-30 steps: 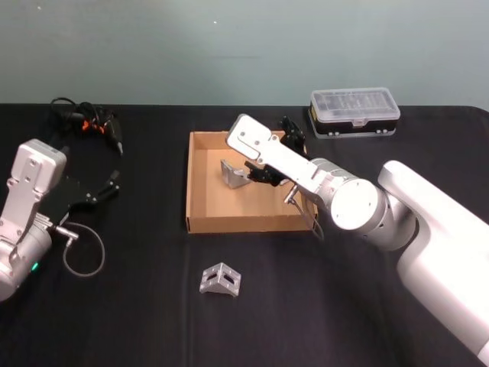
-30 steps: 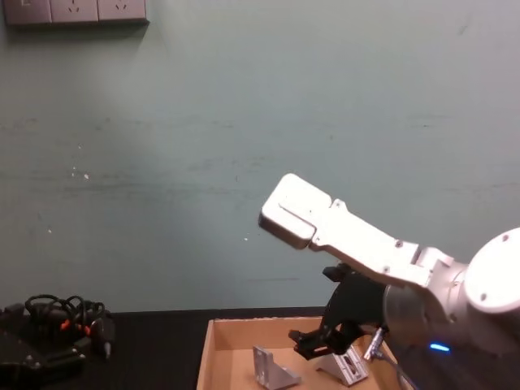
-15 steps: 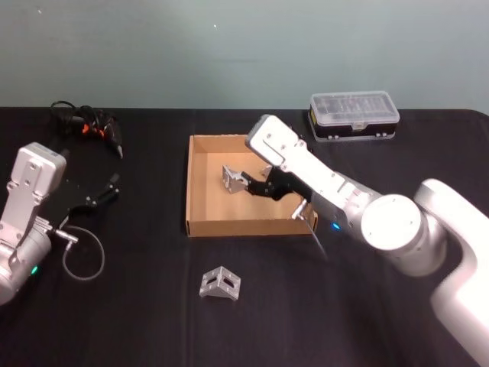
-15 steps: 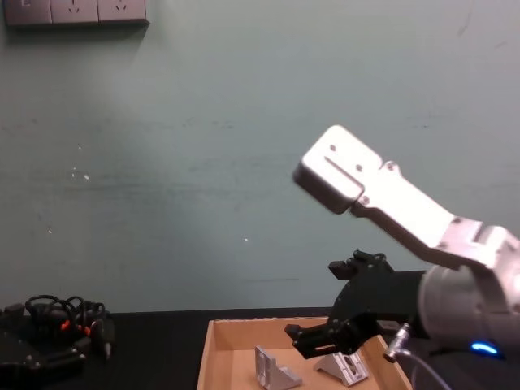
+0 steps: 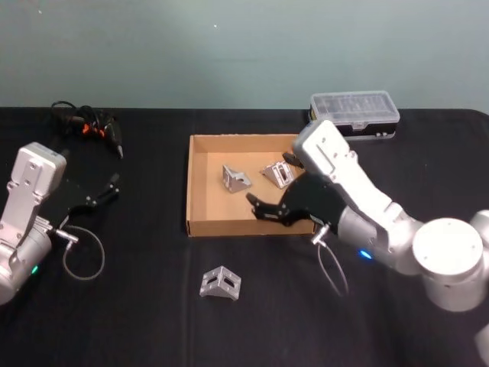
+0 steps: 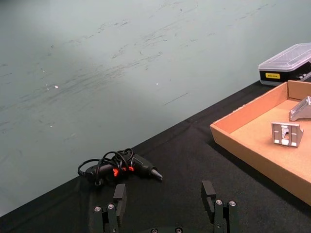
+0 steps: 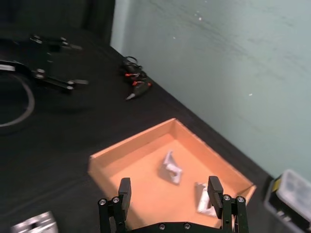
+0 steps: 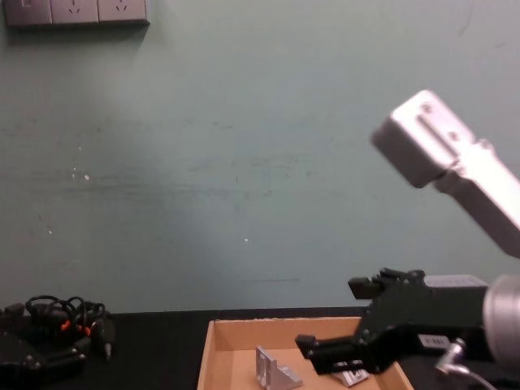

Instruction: Use one hand to pick up the angle iron from the table and place it into the box.

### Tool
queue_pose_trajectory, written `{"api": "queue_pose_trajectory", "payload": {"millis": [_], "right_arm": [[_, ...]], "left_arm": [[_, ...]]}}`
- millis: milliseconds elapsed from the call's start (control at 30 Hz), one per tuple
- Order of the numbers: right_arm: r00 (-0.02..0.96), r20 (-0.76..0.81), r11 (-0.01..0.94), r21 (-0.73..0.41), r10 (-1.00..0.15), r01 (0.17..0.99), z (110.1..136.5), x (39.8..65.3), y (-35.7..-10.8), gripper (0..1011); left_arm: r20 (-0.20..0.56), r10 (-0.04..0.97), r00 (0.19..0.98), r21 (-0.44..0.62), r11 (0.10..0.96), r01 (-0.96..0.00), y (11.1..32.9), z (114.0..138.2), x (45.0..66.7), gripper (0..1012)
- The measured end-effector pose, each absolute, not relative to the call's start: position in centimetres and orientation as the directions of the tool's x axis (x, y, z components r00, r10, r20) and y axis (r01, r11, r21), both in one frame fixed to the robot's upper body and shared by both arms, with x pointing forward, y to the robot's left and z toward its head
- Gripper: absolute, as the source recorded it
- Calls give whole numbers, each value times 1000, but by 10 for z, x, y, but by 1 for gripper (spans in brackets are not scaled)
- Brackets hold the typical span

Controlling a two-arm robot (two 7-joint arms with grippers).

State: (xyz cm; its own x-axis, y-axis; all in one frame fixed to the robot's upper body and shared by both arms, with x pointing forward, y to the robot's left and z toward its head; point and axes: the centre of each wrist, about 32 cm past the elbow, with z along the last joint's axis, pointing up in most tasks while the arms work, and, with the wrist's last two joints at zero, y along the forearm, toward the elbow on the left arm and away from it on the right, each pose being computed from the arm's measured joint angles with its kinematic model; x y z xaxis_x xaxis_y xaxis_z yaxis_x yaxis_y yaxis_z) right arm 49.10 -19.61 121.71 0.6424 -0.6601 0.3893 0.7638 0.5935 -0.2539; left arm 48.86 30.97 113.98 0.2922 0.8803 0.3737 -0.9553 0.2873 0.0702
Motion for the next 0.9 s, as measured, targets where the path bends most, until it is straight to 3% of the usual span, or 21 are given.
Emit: {"api": "queue_pose_trajectory", "payload": {"millis": [533, 900], "right_arm": [[802, 213, 737, -316, -559, 597, 1209, 463, -219, 1004], [890, 180, 803, -384, -419, 456, 1204, 473, -212, 1004]], "left_arm": [[374, 880, 292, 70, 287, -955, 310, 1140, 489, 1012], [374, 880, 292, 70, 287, -955, 310, 1140, 489, 1011]]}}
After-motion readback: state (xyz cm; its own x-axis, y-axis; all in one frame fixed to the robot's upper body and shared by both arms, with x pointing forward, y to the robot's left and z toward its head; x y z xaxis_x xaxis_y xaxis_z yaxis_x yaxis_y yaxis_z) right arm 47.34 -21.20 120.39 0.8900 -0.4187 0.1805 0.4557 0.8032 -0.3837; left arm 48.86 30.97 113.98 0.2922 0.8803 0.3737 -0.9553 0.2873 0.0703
